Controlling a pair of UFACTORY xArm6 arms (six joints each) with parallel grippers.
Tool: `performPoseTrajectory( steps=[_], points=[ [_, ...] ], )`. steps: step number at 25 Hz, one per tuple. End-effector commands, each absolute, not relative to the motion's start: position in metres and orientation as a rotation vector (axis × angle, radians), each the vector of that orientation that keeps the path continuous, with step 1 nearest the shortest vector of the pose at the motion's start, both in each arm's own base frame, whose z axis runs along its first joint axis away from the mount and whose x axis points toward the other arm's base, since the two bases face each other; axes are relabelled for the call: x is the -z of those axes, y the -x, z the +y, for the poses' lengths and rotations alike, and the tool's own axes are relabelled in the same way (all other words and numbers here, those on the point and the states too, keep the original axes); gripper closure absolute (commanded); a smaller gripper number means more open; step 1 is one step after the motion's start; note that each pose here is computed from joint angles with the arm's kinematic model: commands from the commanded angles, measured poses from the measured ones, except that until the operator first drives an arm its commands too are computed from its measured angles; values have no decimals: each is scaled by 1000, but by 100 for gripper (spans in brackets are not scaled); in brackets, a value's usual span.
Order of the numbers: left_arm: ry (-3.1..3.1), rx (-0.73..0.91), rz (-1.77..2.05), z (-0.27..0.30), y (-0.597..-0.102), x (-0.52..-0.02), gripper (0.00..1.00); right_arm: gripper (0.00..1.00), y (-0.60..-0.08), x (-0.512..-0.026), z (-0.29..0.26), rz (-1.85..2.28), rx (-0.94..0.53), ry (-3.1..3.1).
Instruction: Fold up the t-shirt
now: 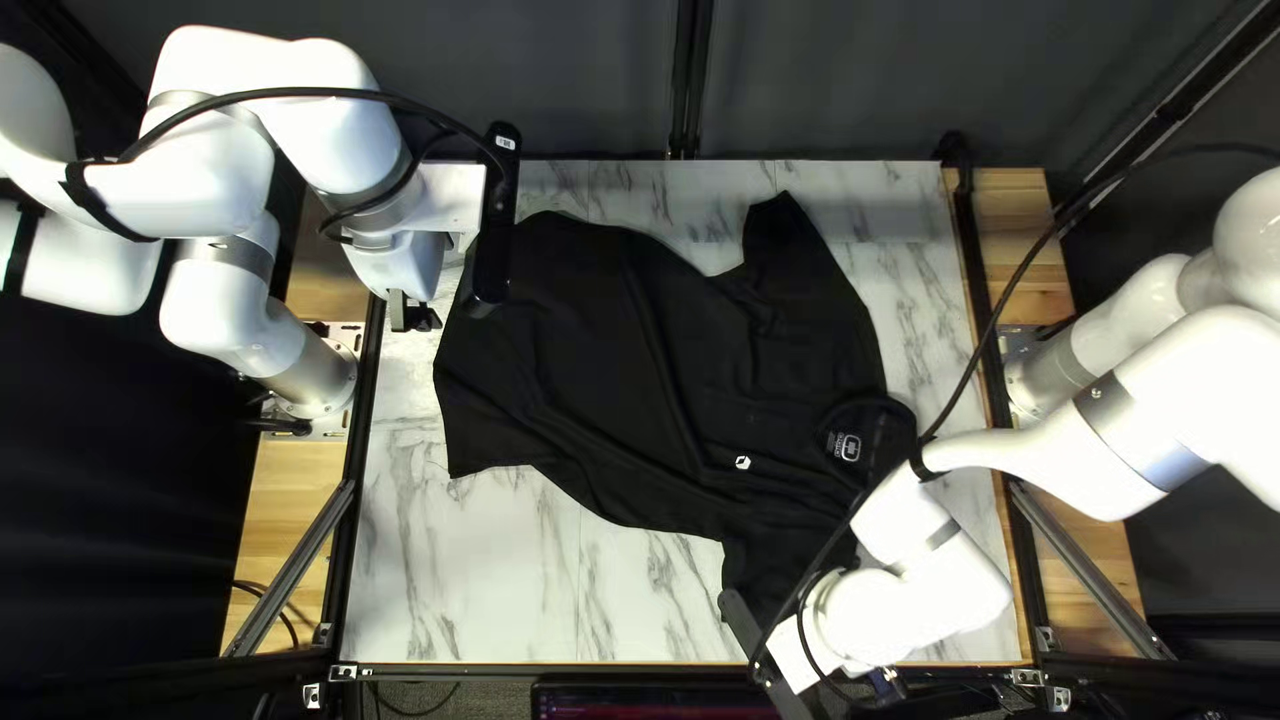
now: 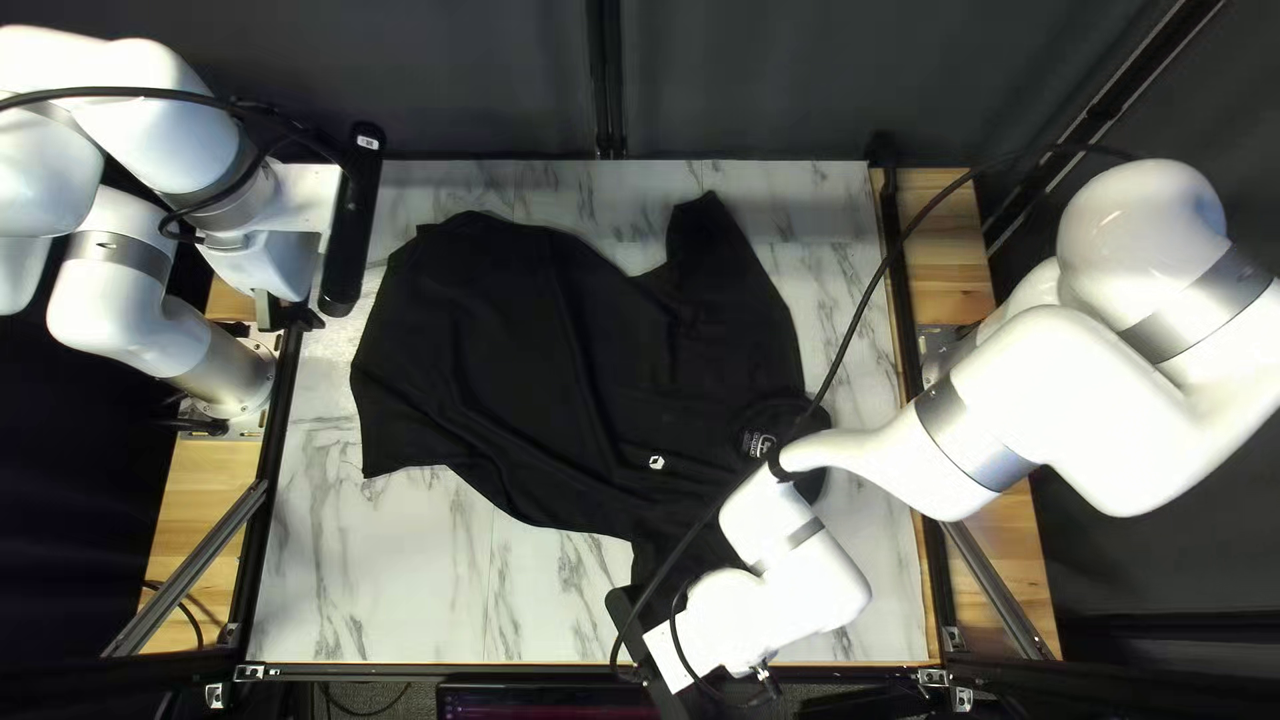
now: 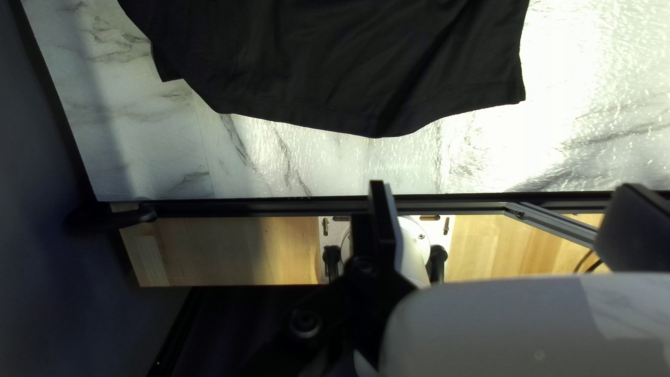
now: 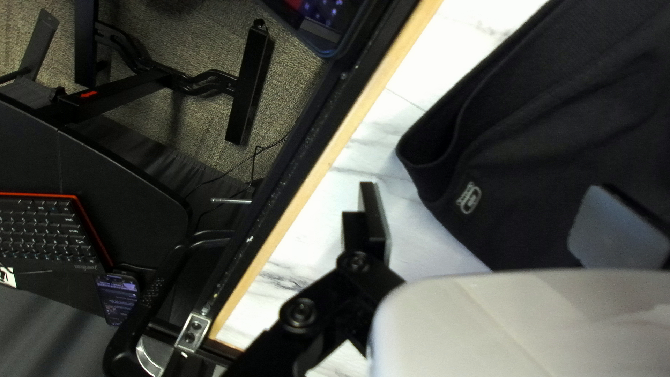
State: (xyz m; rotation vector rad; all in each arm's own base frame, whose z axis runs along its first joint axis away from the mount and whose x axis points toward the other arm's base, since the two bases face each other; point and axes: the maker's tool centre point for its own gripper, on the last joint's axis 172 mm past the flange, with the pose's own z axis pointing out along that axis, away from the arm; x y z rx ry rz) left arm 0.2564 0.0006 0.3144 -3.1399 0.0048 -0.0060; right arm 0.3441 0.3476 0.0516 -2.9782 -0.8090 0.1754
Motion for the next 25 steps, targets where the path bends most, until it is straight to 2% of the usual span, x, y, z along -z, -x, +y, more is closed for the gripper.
performPoseTrajectory(
  steps=[1, 4, 5, 6, 13, 25],
  points=[
    [3140, 6, 5, 1, -256, -314, 0, 12, -339, -44, 348, -797, -172, 2973],
    [3140, 6, 5, 1, -256, -314, 0, 47, -340, -38, 345, -795, -170, 2965],
    [3140, 6, 5, 1, -256, -314, 0, 67, -340, -36, 344, -796, -171, 2961],
    [3140, 6, 5, 1, -256, -314, 0, 98, -339, -35, 343, -796, -172, 2958],
    [3140, 6, 5, 1, -256, -314, 0, 100, -340, -33, 340, -796, -171, 2948],
    [3140, 6, 5, 1, -256, -314, 0, 100, -318, -63, 349, -766, -218, 2977]
  ],
)
